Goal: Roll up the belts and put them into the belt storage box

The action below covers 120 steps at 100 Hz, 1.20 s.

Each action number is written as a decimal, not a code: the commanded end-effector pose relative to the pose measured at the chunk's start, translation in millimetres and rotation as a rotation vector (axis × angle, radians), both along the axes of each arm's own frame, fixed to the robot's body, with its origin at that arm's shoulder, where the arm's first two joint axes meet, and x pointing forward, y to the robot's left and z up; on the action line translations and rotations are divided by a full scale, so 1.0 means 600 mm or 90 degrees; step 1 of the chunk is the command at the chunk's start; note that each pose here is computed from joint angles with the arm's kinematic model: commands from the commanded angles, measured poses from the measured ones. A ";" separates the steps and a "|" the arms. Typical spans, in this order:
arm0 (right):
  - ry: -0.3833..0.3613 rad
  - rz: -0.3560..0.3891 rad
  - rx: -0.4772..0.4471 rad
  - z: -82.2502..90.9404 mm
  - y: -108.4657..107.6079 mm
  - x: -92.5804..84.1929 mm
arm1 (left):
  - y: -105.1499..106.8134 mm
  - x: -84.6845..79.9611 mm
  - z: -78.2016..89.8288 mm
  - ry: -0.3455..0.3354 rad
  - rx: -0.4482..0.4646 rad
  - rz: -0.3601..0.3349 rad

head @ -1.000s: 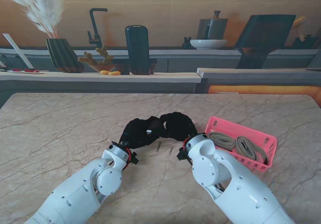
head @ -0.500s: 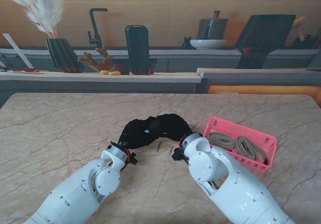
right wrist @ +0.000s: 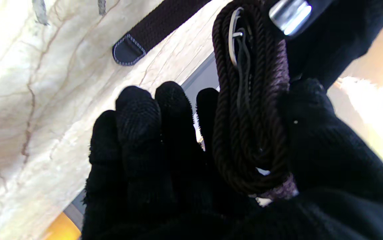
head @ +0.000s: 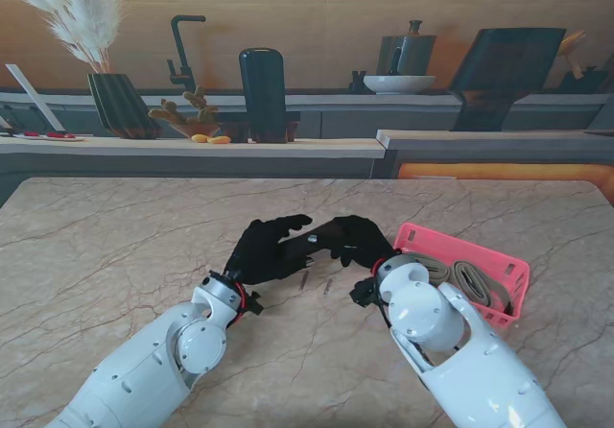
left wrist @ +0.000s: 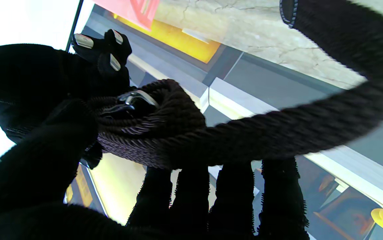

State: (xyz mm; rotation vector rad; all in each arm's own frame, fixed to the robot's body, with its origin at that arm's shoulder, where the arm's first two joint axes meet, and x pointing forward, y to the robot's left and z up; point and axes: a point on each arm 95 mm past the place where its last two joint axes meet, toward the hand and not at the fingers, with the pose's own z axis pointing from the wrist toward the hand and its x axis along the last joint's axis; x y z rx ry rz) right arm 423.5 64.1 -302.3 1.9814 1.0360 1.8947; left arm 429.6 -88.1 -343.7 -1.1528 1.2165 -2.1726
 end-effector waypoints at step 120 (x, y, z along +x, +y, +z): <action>0.154 0.063 0.411 0.022 -0.020 -0.047 | -0.009 -0.004 0.000 0.070 -0.137 -0.008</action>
